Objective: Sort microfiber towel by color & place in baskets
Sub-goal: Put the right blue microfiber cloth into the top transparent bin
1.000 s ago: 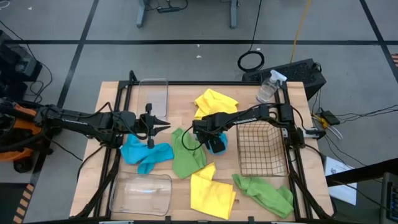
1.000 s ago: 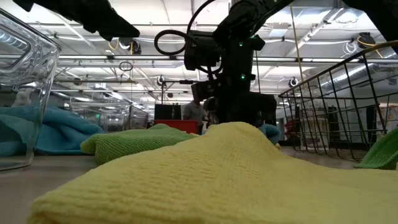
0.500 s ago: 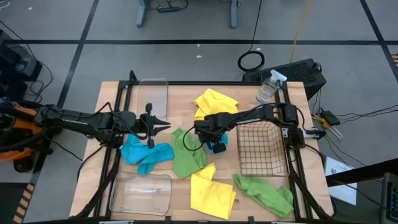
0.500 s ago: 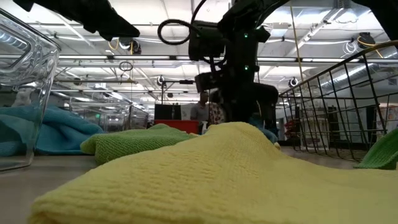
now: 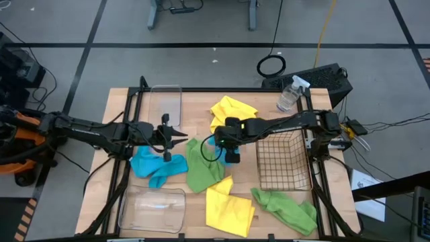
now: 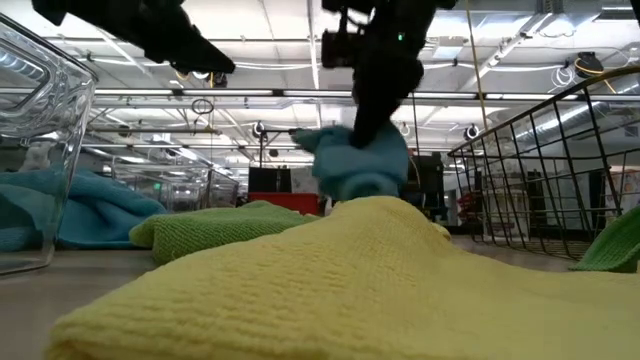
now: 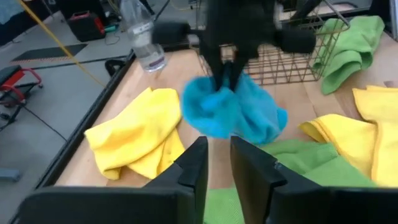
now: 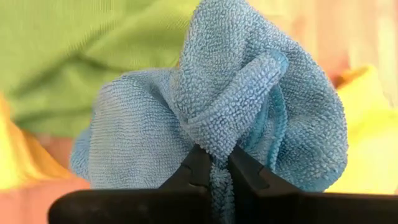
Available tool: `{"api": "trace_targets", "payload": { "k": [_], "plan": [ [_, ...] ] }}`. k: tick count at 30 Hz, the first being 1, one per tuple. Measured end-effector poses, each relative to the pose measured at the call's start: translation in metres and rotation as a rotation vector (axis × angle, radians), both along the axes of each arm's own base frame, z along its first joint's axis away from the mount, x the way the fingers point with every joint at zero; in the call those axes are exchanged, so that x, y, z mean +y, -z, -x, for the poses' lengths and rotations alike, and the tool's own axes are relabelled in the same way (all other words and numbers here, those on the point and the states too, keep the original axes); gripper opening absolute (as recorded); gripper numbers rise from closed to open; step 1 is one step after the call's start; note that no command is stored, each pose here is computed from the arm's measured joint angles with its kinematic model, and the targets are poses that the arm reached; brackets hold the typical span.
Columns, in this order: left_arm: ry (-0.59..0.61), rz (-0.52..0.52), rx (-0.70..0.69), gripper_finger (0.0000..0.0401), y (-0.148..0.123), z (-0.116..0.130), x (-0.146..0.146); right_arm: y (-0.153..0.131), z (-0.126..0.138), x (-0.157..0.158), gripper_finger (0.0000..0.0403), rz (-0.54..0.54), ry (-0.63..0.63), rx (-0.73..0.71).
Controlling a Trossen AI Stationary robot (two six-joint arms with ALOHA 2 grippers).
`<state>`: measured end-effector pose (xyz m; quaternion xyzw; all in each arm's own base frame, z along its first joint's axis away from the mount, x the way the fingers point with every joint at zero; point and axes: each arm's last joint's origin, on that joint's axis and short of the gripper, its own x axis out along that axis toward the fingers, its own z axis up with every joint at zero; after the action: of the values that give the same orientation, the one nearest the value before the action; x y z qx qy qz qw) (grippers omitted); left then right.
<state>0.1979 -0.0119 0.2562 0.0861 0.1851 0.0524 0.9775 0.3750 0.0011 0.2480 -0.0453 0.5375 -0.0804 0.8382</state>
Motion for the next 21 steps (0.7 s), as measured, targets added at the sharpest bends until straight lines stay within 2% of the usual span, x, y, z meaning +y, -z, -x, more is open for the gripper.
{"api": "trace_targets", "payload": {
  "k": [3, 6, 13, 18, 21],
  "plan": [
    [0.049, -0.013, -0.028, 0.0115, 0.003, -0.013, -0.002, -0.018, 0.008, 0.004, 0.0011, -0.052, 0.119, -0.077],
    [0.12, -0.009, -0.062, 0.0152, 0.007, -0.025, -0.005, -0.029, 0.013, 0.017, 0.0011, -0.044, 0.171, -0.135],
    [0.153, 0.001, -0.194, 0.0255, 0.01, -0.049, -0.01, -0.04, 0.008, 0.051, 0.0012, 0.045, 0.142, -0.296],
    [0.205, -0.051, -0.227, 0.0319, 0.014, -0.058, -0.021, -0.044, 0.003, 0.062, 0.0014, 0.085, 0.115, -0.381],
    [0.216, -0.106, -0.229, 0.0341, 0.019, -0.063, -0.024, -0.047, -0.001, 0.064, 0.002, 0.105, 0.097, -0.423]
  ]
}}
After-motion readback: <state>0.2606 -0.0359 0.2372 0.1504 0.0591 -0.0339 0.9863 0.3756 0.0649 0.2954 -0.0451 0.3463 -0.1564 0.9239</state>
